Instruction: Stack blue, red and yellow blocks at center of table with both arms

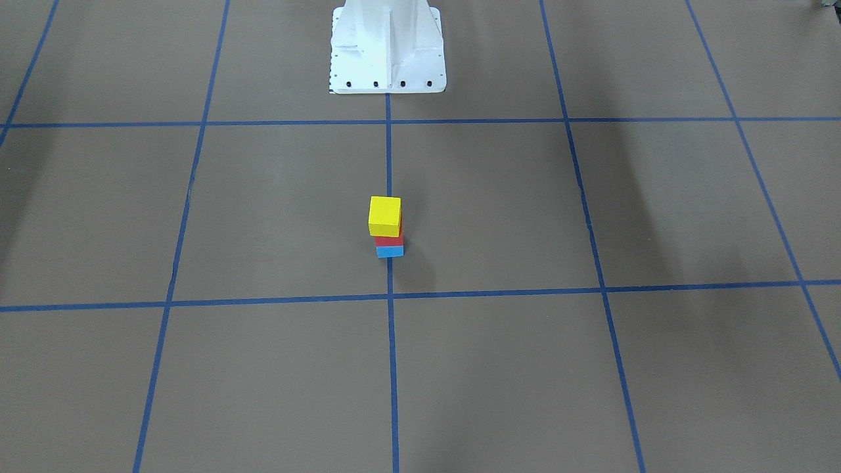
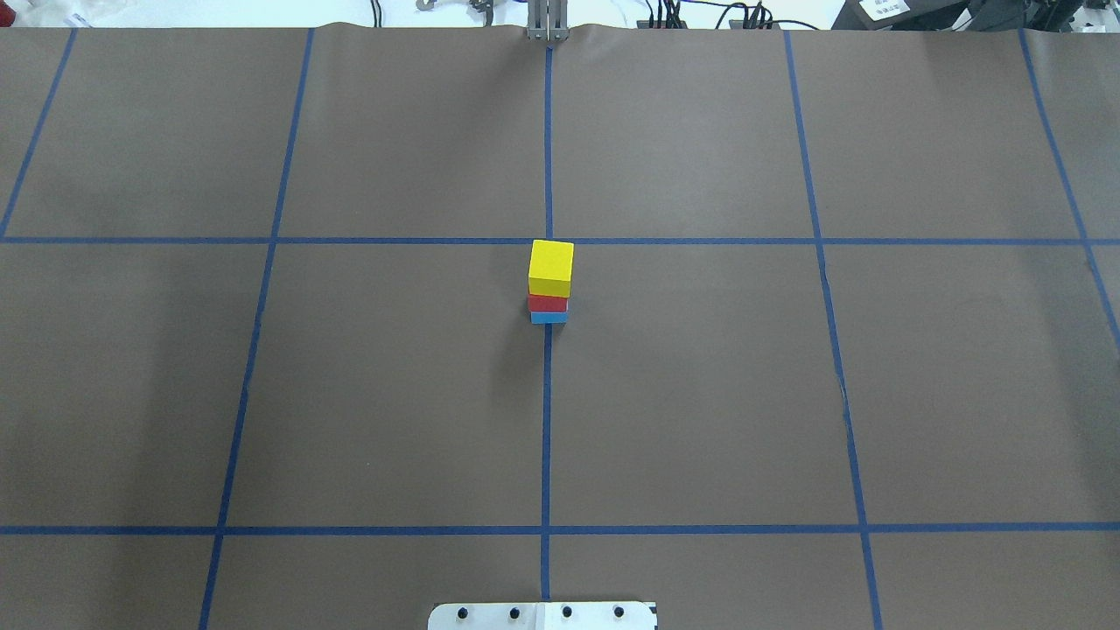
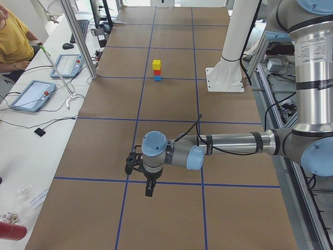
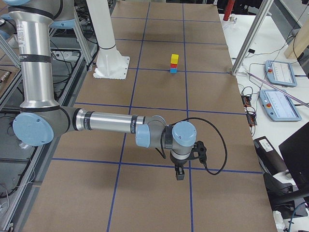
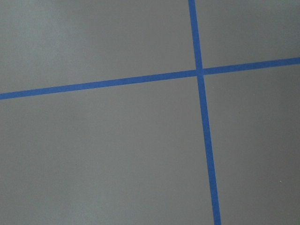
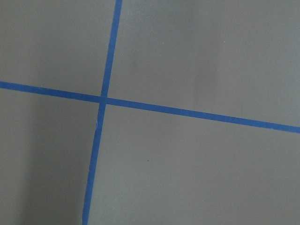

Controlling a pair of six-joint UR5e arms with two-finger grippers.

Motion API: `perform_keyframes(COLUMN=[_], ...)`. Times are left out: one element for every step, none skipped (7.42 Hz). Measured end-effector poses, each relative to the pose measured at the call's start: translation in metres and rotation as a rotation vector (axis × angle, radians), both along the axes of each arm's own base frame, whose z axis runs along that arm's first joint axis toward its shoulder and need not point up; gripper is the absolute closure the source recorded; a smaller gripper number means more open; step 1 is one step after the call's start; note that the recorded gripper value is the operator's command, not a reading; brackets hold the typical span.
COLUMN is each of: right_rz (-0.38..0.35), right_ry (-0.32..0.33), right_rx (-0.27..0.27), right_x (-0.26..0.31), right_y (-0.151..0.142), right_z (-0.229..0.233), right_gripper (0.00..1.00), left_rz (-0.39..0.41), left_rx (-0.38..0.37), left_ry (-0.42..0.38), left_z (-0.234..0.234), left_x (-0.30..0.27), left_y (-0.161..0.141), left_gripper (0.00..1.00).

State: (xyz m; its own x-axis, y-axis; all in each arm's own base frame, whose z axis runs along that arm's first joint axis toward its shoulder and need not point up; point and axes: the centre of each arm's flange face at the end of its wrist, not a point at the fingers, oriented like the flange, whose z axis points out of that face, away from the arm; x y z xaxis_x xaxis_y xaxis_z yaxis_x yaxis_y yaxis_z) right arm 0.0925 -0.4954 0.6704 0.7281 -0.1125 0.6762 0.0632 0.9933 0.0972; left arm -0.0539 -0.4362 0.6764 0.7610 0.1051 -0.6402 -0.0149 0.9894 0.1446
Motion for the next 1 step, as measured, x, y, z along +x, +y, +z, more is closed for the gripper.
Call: perform_keyframes(right_rz=[-0.001], right_ry=[0.003], right_rx=[-0.002], right_x=[-0.0001], right_y=[0.0006], right_z=[-0.0015], right_gripper=[0.0], left_rz=[0.0], left_rx=[-0.006], left_ry=[0.001], left_z=[0.003], left_x=[-0.0002], left_y=[0.0053], left_gripper=[0.0])
